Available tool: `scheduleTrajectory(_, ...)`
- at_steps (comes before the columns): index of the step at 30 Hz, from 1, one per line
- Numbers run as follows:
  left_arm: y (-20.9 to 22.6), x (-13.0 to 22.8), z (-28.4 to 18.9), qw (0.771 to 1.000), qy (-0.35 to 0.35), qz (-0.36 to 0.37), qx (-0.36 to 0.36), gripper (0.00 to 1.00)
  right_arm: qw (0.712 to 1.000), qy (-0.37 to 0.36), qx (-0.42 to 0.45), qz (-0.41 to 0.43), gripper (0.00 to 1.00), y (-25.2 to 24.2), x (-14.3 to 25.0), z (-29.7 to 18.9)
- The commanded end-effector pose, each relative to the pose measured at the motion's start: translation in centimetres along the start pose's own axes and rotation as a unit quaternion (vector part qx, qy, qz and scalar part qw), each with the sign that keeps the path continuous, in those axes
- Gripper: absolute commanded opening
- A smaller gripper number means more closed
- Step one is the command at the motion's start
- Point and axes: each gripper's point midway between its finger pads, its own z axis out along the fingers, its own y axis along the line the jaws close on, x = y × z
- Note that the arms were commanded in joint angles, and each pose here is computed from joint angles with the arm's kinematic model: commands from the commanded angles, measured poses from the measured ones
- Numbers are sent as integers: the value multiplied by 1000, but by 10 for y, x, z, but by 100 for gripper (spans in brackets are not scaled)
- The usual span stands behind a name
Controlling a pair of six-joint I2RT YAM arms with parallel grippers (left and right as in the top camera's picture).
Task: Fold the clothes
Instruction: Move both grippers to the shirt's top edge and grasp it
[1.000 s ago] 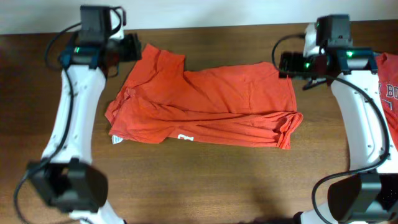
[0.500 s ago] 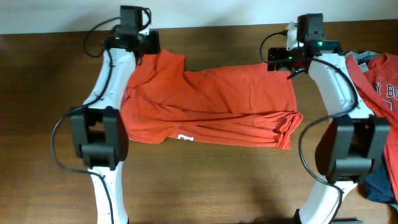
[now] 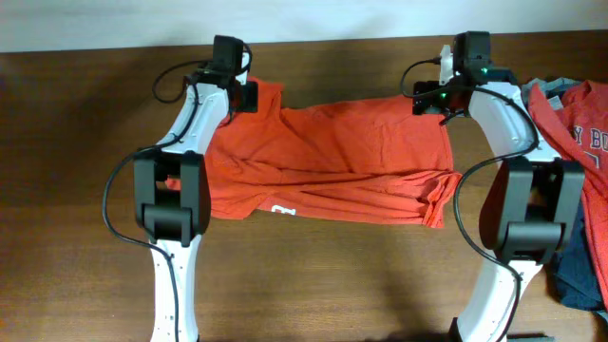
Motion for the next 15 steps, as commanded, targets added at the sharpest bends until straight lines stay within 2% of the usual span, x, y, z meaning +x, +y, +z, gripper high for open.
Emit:
scheduleTrajectory(1,-1,4,10,1000,7,9,-5,54,1000,-1,5,-5,87,-4,-1,4)
scheduleTrajectory(2,-2,5,11,1000,8,10,-5,54,1000,-2,5,-5,87,-4,-2,4)
scheduleTrajectory(4,-6,6,13,1000,8,15,-7,46,1000,-4,5,-5,84,-3,-3,4)
scheduleTrajectory(7,-3,3,12,1000,1,18,-24,10,1000,-6,5,-5,78,-4,-4,4)
scheduleTrajectory(8,-1,2,12,999,0,18,-31,4,1000,-6,5,-5,75,-3,-4,4)
scheduleTrajectory(12,2,-1,7,999,0,18,-41,1,1000,-7,3,-6,63,-2,-4,4)
scheduleTrajectory(15,2,-9,-3,999,-1,18,-41,1,1000,-8,3,-9,59,-1,-5,4)
